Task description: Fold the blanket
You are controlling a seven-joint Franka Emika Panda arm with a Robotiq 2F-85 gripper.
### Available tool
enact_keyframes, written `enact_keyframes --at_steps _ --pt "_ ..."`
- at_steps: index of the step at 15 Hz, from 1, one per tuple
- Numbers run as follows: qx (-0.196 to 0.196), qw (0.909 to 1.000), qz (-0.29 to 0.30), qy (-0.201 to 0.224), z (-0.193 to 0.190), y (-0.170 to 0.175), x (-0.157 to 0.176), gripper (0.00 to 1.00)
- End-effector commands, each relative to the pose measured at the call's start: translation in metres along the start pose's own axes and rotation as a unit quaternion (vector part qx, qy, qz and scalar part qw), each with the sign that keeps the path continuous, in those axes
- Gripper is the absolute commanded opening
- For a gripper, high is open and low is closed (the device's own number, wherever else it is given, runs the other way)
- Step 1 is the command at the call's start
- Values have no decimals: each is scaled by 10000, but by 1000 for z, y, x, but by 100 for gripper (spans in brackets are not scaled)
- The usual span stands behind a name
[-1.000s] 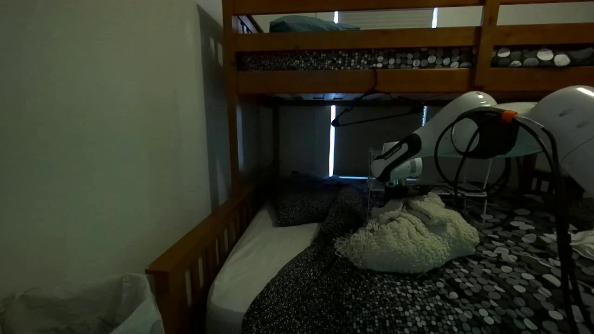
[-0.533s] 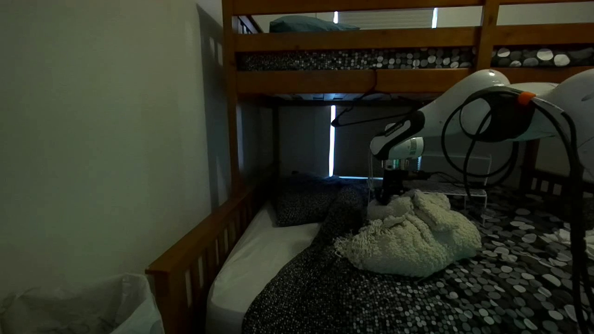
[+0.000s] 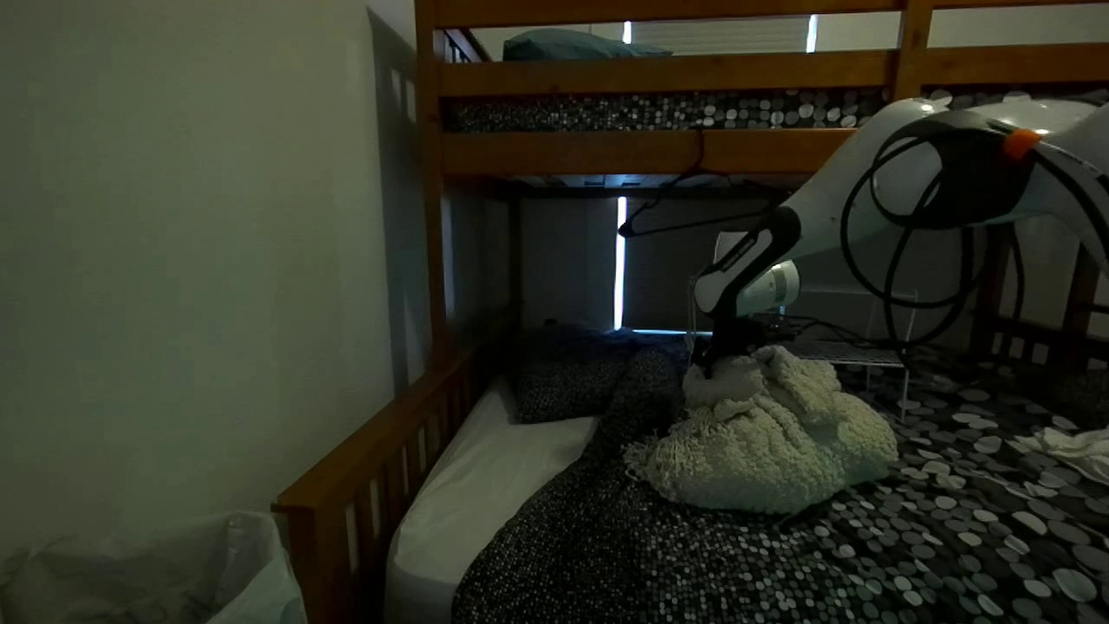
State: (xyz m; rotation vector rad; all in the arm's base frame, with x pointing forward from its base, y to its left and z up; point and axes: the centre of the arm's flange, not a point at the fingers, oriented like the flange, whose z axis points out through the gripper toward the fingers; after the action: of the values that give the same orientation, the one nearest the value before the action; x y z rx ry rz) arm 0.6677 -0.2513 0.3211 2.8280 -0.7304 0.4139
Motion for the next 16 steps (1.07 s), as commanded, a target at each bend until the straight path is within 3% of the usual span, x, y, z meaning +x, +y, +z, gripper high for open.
enact_keyframes --at_steps 1,4,8,16 --pt "-744 9947 50 707 -23 -7 -46 100" --pt "-1338 9839 152 1174 -43 -4 -56 100" --pt "-1572 9786 243 1302 -73 2 -68 100" --pt "-441 9981 -338 277 -124 -11 -112 100"
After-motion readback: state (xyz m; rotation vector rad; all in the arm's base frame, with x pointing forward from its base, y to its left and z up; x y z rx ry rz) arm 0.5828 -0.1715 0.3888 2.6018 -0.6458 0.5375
